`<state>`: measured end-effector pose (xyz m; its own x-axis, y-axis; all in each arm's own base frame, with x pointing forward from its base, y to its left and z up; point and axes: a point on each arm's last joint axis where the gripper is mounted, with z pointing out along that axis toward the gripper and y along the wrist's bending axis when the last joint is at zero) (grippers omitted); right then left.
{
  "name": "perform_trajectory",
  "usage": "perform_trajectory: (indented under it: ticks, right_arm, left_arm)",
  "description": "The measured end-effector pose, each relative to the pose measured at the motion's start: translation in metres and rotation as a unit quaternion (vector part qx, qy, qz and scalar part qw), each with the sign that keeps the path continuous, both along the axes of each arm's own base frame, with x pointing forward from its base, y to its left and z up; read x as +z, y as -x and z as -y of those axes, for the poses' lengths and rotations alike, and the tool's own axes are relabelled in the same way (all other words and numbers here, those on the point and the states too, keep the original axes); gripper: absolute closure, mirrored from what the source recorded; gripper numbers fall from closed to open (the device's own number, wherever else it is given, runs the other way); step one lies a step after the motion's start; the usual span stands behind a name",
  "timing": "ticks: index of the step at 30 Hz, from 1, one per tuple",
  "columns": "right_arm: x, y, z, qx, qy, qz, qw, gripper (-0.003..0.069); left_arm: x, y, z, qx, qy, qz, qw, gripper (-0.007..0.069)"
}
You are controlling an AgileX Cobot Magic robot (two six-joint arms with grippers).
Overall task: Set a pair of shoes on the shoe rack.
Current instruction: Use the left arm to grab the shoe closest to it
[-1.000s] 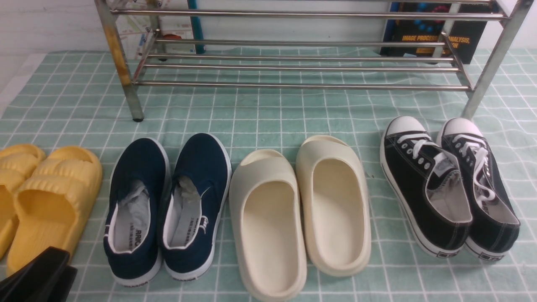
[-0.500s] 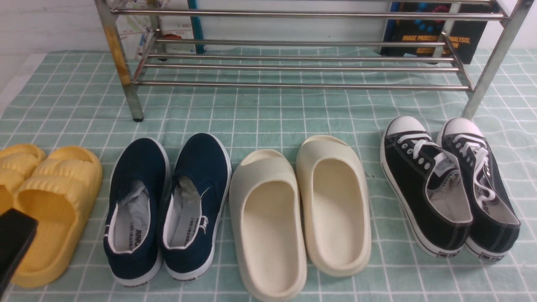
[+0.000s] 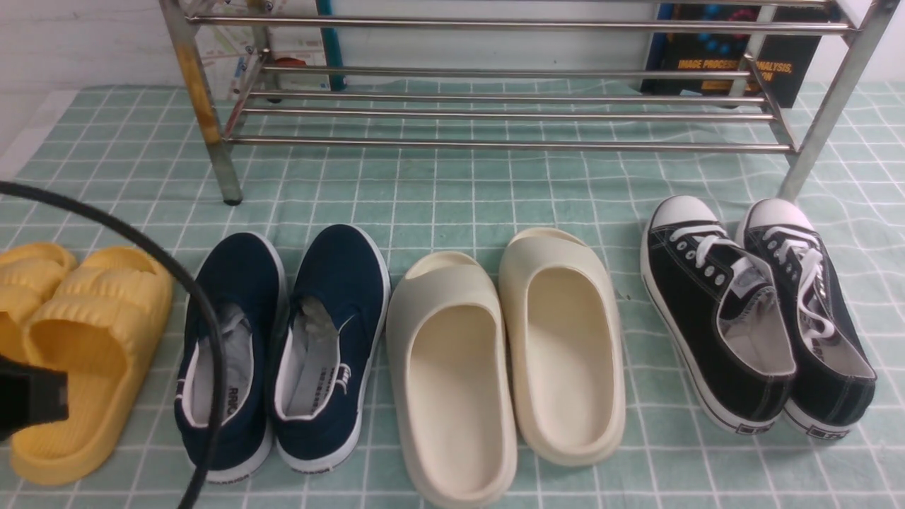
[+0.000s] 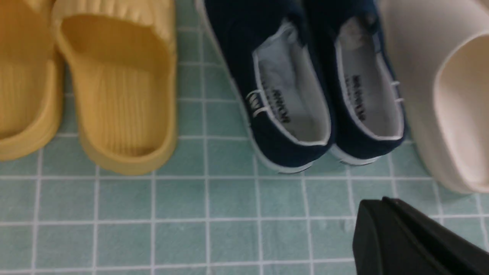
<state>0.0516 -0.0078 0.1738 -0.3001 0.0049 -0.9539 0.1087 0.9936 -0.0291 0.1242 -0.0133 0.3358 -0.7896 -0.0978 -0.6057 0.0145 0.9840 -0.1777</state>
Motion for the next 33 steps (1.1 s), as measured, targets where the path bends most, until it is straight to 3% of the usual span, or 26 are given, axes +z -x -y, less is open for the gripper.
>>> perform_trajectory:
  ticks: [7,10,13,22,33]
  right_arm:
    - [0.0,0.0,0.0,0.0,0.0,0.0,1.0,0.0419]
    - [0.0,0.0,0.0,0.0,0.0,0.0,1.0,0.0419]
    - [0.0,0.0,0.0,0.0,0.0,0.0,1.0,0.0419]
    - [0.0,0.0,0.0,0.0,0.0,0.0,1.0,0.0419]
    - [0.0,0.0,0.0,0.0,0.0,0.0,1.0,0.0419]
  left_arm:
    - [-0.033,-0.045,0.02,-0.043,-0.058,-0.106,0.992,0.0637]
    - [-0.053,-0.065,0.027,-0.011,-0.088,-0.153,0.984,0.0618]
    - [-0.077,-0.09,0.028,0.08,-0.09,-0.183,0.976,0.0562]
    - [-0.122,-0.129,0.039,0.138,-0.059,-0.193,0.97,0.0358]
    - [-0.139,-0.14,0.043,0.148,-0.048,-0.195,0.968,0.0325]
